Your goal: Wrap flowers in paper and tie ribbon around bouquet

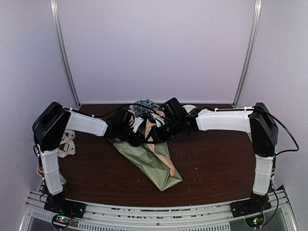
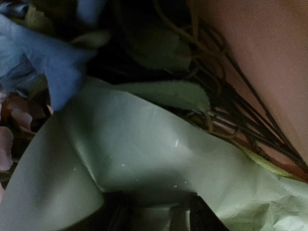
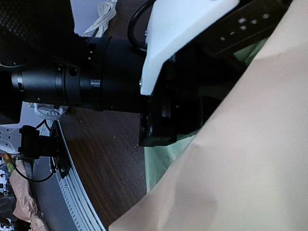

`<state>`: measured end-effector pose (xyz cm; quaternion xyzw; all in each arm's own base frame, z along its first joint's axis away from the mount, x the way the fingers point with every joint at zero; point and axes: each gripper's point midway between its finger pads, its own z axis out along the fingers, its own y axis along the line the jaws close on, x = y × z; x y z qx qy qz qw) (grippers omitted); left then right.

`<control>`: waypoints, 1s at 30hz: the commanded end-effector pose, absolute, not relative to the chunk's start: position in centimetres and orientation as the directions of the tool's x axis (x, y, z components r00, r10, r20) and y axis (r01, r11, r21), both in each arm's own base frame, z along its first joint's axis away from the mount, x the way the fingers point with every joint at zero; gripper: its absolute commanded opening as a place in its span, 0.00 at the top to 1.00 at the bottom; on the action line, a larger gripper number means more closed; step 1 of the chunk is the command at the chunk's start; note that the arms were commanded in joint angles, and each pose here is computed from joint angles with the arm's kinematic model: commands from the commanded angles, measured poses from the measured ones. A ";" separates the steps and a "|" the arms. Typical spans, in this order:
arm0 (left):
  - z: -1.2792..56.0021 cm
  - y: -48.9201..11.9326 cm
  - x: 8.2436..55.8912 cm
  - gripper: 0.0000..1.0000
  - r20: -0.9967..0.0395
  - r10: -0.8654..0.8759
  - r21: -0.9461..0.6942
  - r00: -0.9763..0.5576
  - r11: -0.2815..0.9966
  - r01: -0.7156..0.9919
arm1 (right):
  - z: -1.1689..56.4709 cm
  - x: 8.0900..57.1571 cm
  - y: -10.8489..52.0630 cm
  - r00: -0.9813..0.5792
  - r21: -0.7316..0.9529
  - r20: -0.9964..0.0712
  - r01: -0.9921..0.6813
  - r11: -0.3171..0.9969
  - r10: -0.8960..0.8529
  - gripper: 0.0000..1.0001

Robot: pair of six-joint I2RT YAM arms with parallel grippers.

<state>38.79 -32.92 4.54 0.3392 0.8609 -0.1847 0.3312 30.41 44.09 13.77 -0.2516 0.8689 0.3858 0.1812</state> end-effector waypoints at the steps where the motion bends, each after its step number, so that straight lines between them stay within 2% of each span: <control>1: 0.6 -31.9 37.1 0.55 -0.622 0.465 -0.145 -0.630 0.722 0.676 | 10.8 29.5 46.6 -0.825 0.636 -0.475 -0.562 0.528 -0.306 1.00; 8: 2.7 -31.2 38.6 0.53 -0.679 0.359 -0.228 -0.640 0.726 0.649 | 4.1 28.5 47.1 -0.810 0.591 -0.432 -0.587 0.553 -0.397 0.97; 15: 7.9 -30.8 40.4 0.39 -0.735 0.350 -0.175 -0.580 0.729 0.662 | 0.4 28.4 46.3 -0.798 0.541 -0.401 -0.602 0.587 -0.449 0.93; 19: 11.7 -29.1 41.4 0.32 -0.752 0.282 -0.199 -0.596 0.765 0.612 | -0.4 28.5 45.4 -0.786 0.494 -0.401 -0.619 0.611 -0.471 0.92; 23: 13.1 -27.2 42.1 0.29 -0.698 0.245 -0.225 -0.673 0.817 0.530 | -0.8 28.6 45.1 -0.784 0.474 -0.400 -0.620 0.625 -0.475 0.92; 30: 16.4 -29.8 41.8 0.25 -0.735 0.178 -0.350 -0.654 0.726 0.592 | -0.9 28.6 45.0 -0.778 0.456 -0.406 -0.627 0.631 -0.480 0.92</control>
